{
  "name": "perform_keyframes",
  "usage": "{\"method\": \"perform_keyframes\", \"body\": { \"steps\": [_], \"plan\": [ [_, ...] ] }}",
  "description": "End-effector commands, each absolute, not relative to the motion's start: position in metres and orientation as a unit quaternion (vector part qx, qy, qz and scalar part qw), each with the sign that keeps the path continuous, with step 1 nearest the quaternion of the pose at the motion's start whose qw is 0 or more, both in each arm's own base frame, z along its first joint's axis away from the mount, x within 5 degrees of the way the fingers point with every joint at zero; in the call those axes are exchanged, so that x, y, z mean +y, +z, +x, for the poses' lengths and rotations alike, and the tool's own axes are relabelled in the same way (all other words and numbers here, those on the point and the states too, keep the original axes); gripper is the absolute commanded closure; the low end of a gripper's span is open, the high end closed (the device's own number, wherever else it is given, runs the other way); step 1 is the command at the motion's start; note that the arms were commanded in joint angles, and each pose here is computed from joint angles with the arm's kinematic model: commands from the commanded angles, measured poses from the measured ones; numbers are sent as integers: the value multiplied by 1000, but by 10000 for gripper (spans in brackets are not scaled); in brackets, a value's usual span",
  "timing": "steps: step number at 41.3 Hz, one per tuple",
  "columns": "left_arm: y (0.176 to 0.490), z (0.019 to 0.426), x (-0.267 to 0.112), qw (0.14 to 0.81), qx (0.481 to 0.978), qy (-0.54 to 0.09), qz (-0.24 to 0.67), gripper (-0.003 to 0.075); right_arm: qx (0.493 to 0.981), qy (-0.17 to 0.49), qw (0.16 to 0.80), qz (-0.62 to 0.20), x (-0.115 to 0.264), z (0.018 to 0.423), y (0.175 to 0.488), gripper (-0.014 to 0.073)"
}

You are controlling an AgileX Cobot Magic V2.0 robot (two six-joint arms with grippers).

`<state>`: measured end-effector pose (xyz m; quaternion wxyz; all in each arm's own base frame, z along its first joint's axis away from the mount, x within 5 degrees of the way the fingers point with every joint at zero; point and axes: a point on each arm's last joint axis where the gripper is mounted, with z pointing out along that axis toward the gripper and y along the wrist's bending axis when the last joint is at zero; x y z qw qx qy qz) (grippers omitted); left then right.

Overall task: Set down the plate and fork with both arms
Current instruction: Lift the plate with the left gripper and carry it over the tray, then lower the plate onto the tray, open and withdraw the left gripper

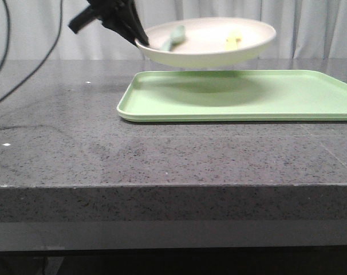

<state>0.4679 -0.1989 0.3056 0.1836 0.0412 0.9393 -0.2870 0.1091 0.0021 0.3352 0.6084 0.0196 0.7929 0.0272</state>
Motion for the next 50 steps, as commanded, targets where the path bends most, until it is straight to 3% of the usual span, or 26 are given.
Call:
{"method": "perform_keyframes", "body": {
  "steps": [1,13,28,32,41,50],
  "plan": [
    [341,448,-218,197,923,-326,46,738,758,21,652,12,2,111,354,72],
    [329,439,-264,201,918,-339,35,738,758,21,652,12,2,111,354,72],
    [327,433,-276,206,924,-323,24,729,758,21,652,12,2,111,354,72],
    [327,433,-275,206,925,-318,25,663,758,21,652,12,2,111,354,72],
    [326,432,-275,204,926,-316,26,407,758,21,652,12,2,111,354,72],
    [348,427,-272,243,914,-315,81,382,758,21,652,12,2,111,354,72]
  ]
}}
